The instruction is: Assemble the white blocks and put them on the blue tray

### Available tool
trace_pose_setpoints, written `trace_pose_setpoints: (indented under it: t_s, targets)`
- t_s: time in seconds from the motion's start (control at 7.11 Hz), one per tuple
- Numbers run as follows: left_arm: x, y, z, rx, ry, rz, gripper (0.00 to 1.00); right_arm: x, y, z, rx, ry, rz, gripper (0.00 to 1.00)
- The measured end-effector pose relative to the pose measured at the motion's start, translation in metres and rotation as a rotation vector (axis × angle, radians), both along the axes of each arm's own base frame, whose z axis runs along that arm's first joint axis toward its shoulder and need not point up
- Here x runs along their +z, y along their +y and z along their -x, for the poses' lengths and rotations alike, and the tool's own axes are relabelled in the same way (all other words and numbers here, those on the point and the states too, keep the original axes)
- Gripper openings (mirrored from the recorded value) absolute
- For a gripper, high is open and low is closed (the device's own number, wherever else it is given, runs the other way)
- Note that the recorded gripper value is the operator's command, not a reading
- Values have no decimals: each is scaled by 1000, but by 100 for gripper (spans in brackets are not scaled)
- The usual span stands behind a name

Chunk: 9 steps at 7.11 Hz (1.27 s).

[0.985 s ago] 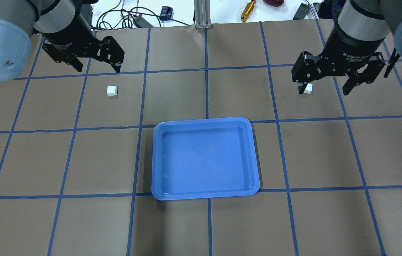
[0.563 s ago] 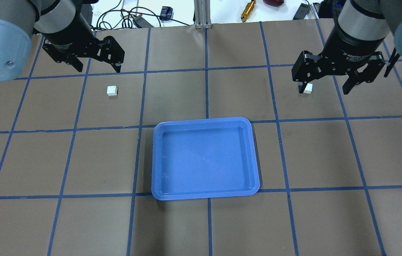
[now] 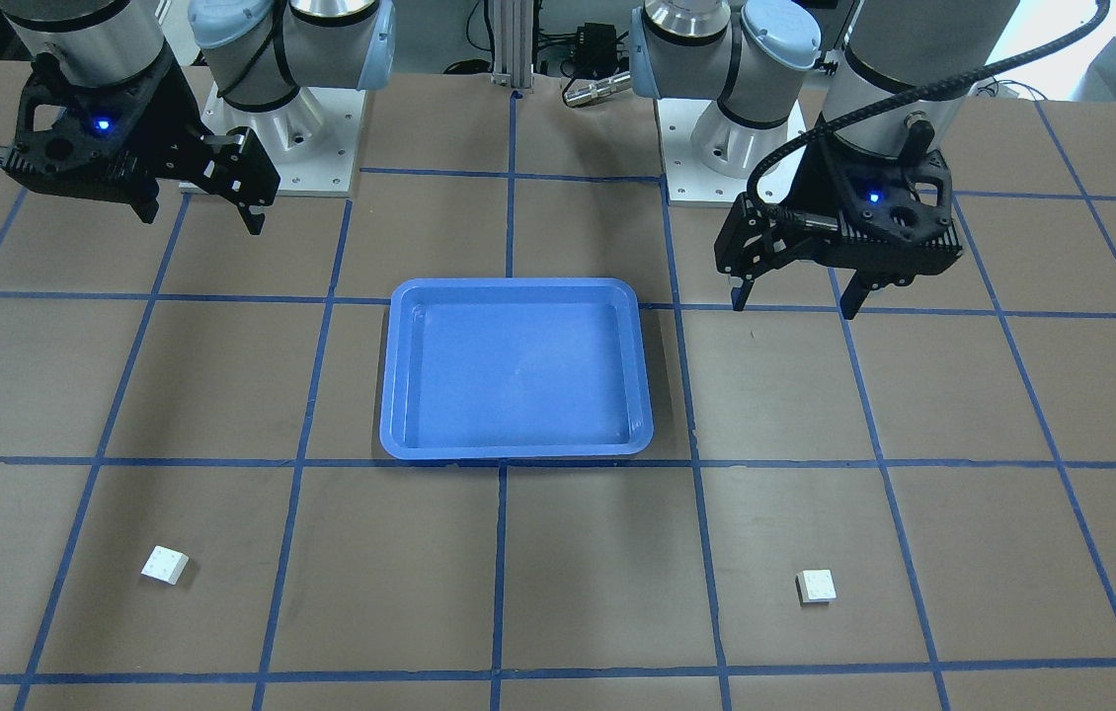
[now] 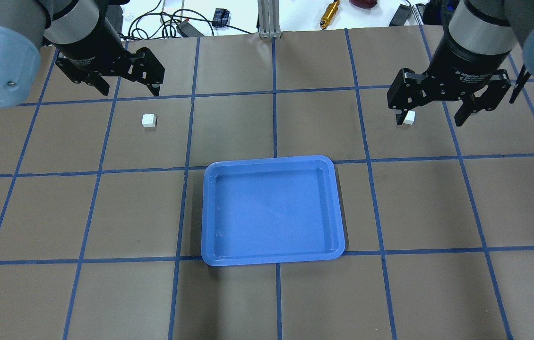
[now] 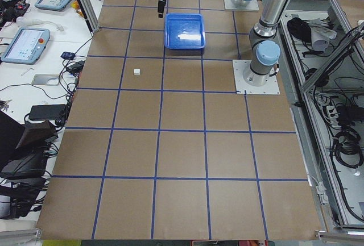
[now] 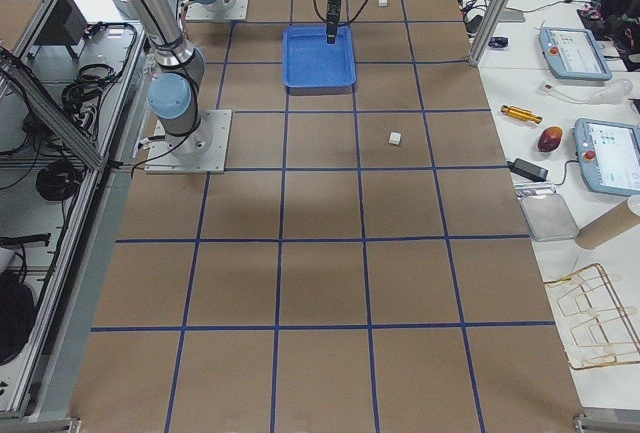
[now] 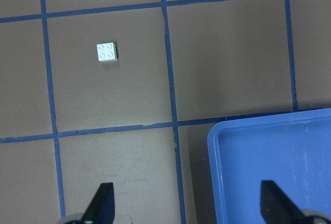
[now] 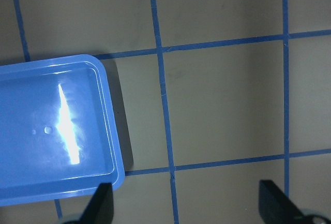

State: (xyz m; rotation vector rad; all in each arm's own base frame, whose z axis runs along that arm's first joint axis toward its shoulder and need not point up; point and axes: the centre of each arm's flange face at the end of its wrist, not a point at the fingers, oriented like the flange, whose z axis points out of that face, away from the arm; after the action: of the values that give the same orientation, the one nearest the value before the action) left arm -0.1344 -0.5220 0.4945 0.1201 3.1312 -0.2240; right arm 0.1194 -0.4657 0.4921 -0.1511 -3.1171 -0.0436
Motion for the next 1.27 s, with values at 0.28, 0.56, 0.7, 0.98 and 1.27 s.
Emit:
trace_pose_setpoints:
  t_s: [0.28,0.56,0.7,0.98,1.27]
  targets:
    - [-2,0,0,-10,2,-4,100,-2,0,0,0,1,-2,100]
    - [-3,-1,2,-40,19,-7,100,-2,0,0,0,0,-2,100]
    - [-3,-1,3,-46,20,-7,100,-1,0,0,0,0,1,100]
    - [-4,0,3,-49,17,-10,100,-2,0,0,-1,1,-1,100]
    - [-4,1,3,-49,16,-15,100,-3,-1,0,-3,-1,-5,100]
